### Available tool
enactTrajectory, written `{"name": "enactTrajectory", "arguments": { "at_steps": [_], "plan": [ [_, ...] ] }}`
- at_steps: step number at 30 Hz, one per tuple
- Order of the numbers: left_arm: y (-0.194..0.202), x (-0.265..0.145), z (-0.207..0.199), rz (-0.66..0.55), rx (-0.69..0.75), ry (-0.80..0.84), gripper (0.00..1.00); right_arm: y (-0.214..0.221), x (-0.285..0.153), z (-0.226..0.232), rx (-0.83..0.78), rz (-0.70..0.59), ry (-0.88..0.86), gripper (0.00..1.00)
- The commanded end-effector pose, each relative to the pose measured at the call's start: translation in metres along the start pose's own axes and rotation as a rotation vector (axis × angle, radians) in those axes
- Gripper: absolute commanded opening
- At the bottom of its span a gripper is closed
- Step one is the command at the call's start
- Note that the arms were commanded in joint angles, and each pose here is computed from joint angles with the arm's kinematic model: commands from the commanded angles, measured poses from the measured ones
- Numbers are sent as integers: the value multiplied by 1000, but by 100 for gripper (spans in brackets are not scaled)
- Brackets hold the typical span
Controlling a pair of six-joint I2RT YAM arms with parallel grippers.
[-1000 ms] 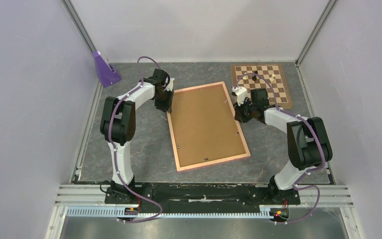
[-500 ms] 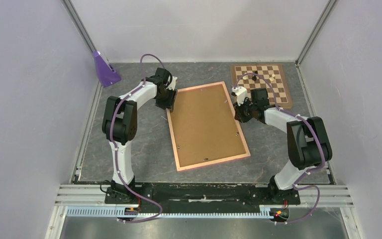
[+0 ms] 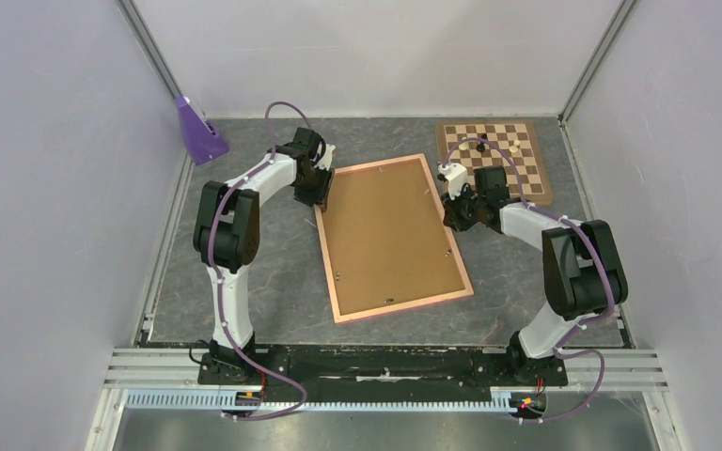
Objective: Put the photo into the frame
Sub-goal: Install the photo frame at the center of the board.
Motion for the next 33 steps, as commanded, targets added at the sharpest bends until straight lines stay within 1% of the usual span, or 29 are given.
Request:
{"name": "enactTrajectory", "arguments": {
  "at_steps": [1, 5, 12, 20, 30, 31, 33],
  "plan": [
    [-5, -1, 3, -20, 101, -19, 32, 6, 2, -7, -4, 27, 16, 18],
    [-5, 0, 3, -20, 132, -15, 23, 8, 2, -8, -7, 32, 19, 18],
    [-6, 0, 4, -18, 218, -21, 14, 10, 1, -16, -41, 53, 48, 18],
    [-3, 2, 5, 16, 288, -22, 2, 11, 0, -24, -75, 70, 71, 17],
    [-8, -2, -2, 60, 290, 14, 3, 14, 2, -22, -83, 73, 54, 17],
    [-8, -3, -3, 62, 282, 17, 6, 13, 2, -22, -82, 70, 51, 17],
    [-6, -2, -3, 70, 262, 19, 16, 9, 0, -21, -78, 57, 45, 18]
  ]
}}
Point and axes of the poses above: each gripper's point midway between its finger pads, its own x axis out along the fingers, its own z axis along the line the jaws close on, y = z × x, the point moved 4 cm from there along -x, back along the fingers, and after that the axes turned 15 degrees about -x, right-handed, at the moved point
